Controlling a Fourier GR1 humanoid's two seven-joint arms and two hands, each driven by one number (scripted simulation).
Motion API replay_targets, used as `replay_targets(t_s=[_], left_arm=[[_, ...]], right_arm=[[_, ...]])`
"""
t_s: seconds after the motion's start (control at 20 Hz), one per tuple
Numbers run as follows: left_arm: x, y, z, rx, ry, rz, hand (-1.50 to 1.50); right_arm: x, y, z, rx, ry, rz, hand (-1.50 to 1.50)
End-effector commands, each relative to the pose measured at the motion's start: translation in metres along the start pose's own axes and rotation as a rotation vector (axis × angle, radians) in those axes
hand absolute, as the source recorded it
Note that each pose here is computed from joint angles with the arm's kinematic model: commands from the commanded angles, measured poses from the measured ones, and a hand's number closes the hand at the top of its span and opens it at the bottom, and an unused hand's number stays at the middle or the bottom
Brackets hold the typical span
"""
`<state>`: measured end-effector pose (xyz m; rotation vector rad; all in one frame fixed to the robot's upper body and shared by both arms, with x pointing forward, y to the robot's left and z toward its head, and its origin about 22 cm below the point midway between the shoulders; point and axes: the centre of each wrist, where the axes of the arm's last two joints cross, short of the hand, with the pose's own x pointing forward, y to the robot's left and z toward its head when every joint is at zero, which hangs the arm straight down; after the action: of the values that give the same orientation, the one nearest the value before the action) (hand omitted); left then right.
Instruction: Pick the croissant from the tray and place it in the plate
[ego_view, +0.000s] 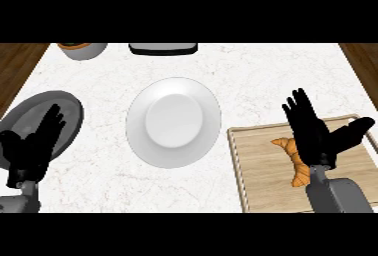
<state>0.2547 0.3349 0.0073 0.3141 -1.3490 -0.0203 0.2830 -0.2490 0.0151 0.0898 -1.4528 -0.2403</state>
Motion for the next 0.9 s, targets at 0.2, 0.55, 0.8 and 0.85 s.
replay_targets(t_s=[0.2,0.55,0.8,0.85], left_arm=[[0.089,-0.03,-0.018,-0.146,-0.375,-0.022,0.0],[0.111,-0.034,-0.018,-0.2,-0.409,0.015,0.0],[0.115,-0.044,-0.016,-0.19,-0.434,-0.001,0.0],[0.105,-0.037,-0.009,-0.195,-0.424,-0.002,0.0]], right_arm=[[0.032,0.101,0.008,0.754,-0.245,0.236,1.5],[-0.039,0.082,0.047,0.569,-0.373,0.769,-1.5],[-0.078,0.042,0.061,0.485,-0.442,0.528,-1.5],[-0.068,0.035,0.046,0.479,-0.468,0.502,-1.5]])
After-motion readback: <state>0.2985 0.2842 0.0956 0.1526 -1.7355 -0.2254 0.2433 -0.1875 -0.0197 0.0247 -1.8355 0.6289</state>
